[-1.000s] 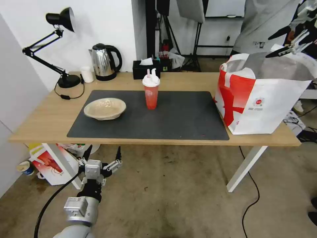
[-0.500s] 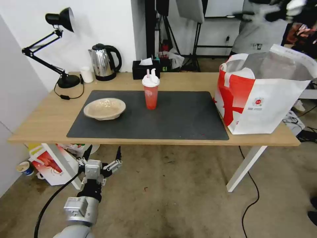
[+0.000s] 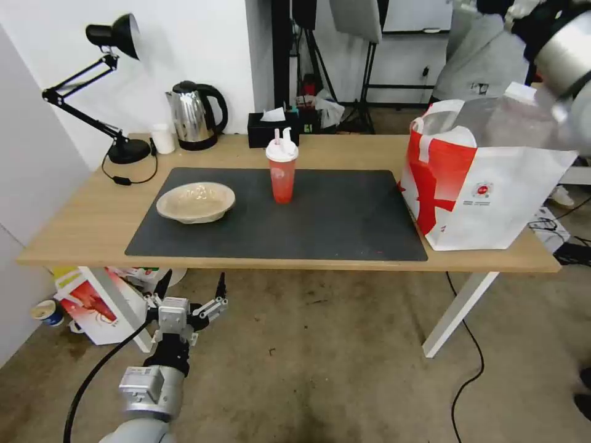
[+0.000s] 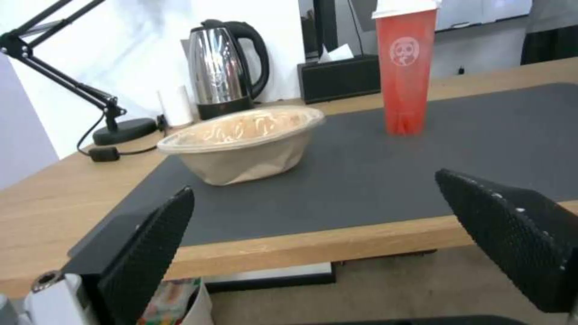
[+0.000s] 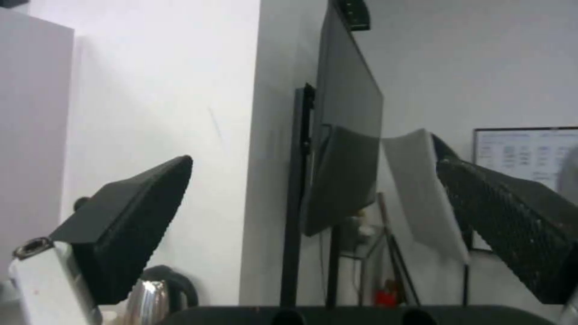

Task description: Pick up the trash from the table and place it into the takeout bag.

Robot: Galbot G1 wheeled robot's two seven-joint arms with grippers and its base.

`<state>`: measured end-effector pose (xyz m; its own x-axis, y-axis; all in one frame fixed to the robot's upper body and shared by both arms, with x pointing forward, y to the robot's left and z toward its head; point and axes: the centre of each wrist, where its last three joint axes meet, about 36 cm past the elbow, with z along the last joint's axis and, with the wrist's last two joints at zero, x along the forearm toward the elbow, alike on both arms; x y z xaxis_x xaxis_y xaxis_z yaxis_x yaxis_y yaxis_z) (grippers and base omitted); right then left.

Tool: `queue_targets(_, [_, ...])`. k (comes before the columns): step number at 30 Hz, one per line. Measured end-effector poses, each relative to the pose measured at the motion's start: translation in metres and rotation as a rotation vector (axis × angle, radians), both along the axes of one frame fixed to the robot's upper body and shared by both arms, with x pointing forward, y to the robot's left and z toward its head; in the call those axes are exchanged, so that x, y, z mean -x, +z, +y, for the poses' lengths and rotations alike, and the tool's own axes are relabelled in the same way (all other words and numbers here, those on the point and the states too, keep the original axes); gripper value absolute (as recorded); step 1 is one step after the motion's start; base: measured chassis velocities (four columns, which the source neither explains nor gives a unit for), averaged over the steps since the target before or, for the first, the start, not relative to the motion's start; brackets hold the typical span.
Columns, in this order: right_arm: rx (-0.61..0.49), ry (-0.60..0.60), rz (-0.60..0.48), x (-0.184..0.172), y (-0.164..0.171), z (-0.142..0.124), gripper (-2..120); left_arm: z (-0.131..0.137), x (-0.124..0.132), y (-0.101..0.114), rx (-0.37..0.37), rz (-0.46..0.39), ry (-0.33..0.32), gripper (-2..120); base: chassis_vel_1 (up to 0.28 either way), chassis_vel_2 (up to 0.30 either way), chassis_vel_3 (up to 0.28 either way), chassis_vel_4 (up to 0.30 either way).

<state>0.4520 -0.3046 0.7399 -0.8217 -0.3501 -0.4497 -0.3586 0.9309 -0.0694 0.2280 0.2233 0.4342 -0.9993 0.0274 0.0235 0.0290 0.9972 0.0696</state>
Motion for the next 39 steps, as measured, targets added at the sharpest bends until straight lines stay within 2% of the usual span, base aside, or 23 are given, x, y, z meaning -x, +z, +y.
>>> queue_targets(3, [-0.010,-0.028,-0.023,0.018,-0.018,0.011,100,0.000,0.000,0.000,0.000,0.000,0.000,100,0.000,0.000,0.000,0.000])
queue_targets(6, [-0.018,-0.062,-0.033,0.043,-0.052,0.021,100,0.000,0.000,0.000,0.000,0.000,0.000,100,0.000,0.000,0.000,0.000])
queue_targets(7, [-0.018,-0.062,-0.033,0.043,-0.052,0.021,100,0.000,0.000,0.000,0.000,0.000,0.000,100,0.000,0.000,0.000,0.000])
queue_targets(10, [-0.029,-0.102,-0.046,0.065,-0.082,0.025,100,0.000,0.000,0.000,0.000,0.000,0.000,100,0.000,0.000,0.000,0.000])
queue_targets(17, [-0.067,-0.144,-0.097,0.102,-0.110,0.036,100,0.000,0.000,0.000,0.000,0.000,0.000,100,0.000,0.000,0.000,0.000])
queue_targets(20, [-0.079,-0.175,-0.133,0.122,-0.136,0.044,100,0.000,0.000,0.000,0.000,0.000,0.000,100,0.000,0.000,0.000,0.000])
queue_targets(26, [-0.086,-0.226,-0.164,0.133,-0.156,0.049,100,0.000,0.000,0.000,0.000,0.000,0.000,100,0.000,0.000,0.000,0.000])
queue_targets(30, [-0.110,-0.316,-0.197,0.149,-0.186,0.058,100,0.000,0.000,0.000,0.000,0.000,0.000,100,0.000,0.000,0.000,0.000])
queue_targets(36, [-0.126,-0.324,-0.166,0.166,-0.213,0.073,100,0.000,0.000,0.000,0.000,0.000,0.000,100,0.000,0.000,0.000,0.000])
queue_targets(39, [-0.140,-0.308,-0.128,0.183,-0.231,0.090,100,0.000,0.000,0.000,0.000,0.000,0.000,100,0.000,0.000,0.000,0.000])
